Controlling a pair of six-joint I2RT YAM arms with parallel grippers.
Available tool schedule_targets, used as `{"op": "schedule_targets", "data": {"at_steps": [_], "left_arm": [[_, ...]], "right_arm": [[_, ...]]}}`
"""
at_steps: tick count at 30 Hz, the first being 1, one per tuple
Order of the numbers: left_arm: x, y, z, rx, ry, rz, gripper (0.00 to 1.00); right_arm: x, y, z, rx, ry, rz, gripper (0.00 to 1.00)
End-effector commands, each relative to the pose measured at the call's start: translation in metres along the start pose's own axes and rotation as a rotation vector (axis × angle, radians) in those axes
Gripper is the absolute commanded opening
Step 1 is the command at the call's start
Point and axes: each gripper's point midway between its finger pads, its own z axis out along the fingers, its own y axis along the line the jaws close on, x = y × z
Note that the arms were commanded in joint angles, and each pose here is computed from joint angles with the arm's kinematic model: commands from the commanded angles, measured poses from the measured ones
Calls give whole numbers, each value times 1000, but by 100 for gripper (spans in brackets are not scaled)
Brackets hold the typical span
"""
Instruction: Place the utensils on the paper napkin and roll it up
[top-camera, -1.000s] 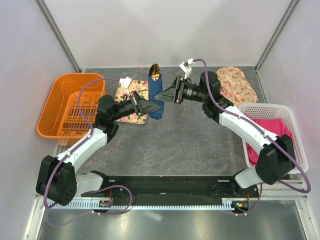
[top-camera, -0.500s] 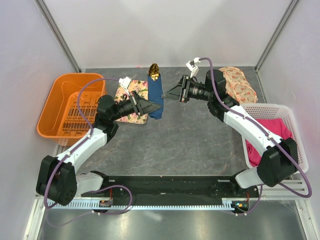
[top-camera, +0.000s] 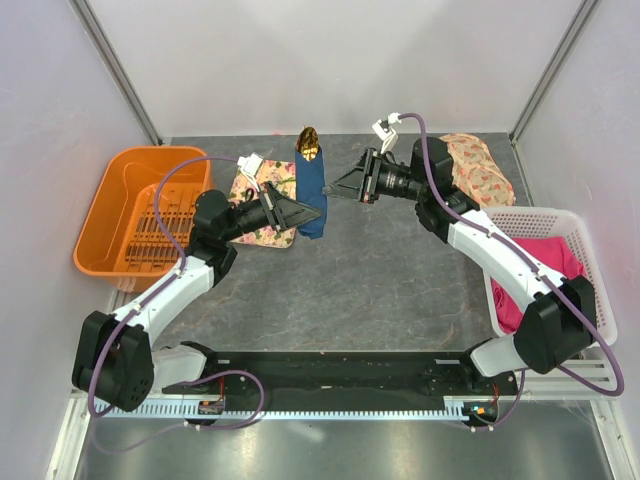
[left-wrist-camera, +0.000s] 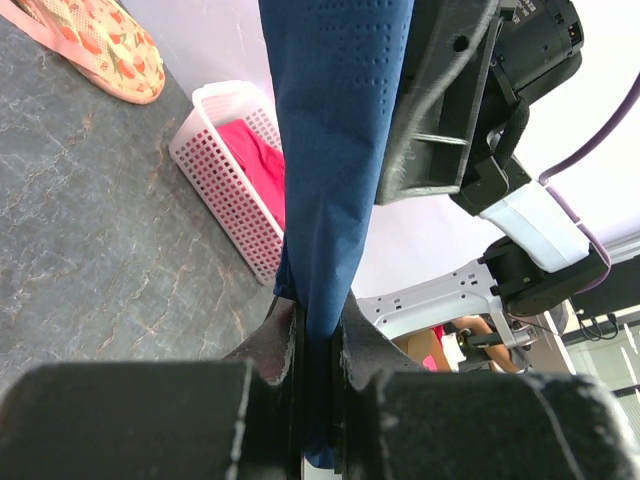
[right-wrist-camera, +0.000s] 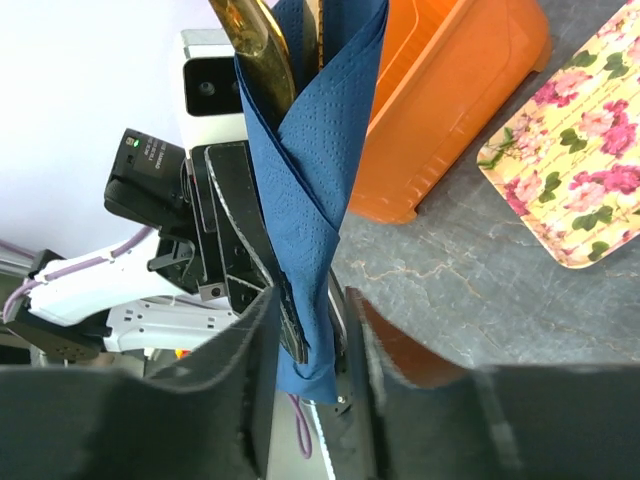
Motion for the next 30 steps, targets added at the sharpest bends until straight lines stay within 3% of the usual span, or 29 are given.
{"op": "schedule_targets", "data": {"at_steps": [1, 5, 8, 12, 14, 18, 19, 23, 30], "left_arm": [[-12, -25, -2, 73, -33, 99, 2], [-14, -25, -1, 72, -36, 98, 2], [-15, -26, 0, 73, -40, 100, 2], [-16, -25, 0, 71, -42, 99, 2], [-16, -25, 1, 72, -41, 97, 2], [-20, -24, 0, 68, -49, 98, 2], [-21, -23, 0, 65, -54, 95, 2], [-26, -25, 1, 66, -65, 101, 2], [-27, -24, 2, 67, -65, 97, 2]], "right_arm": [[-5, 14, -4, -24, -11, -41, 42], [7, 9, -6, -20, 11, -13, 37], [12, 9, -6, -29, 20, -4, 26], [12, 12, -5, -45, 20, -4, 3], [11, 13, -5, -48, 22, -4, 5], [14, 10, -6, -32, 28, 0, 44], [15, 9, -7, -24, 32, 5, 46], [23, 6, -9, -19, 49, 19, 45], [33, 3, -9, -23, 65, 41, 24]]}}
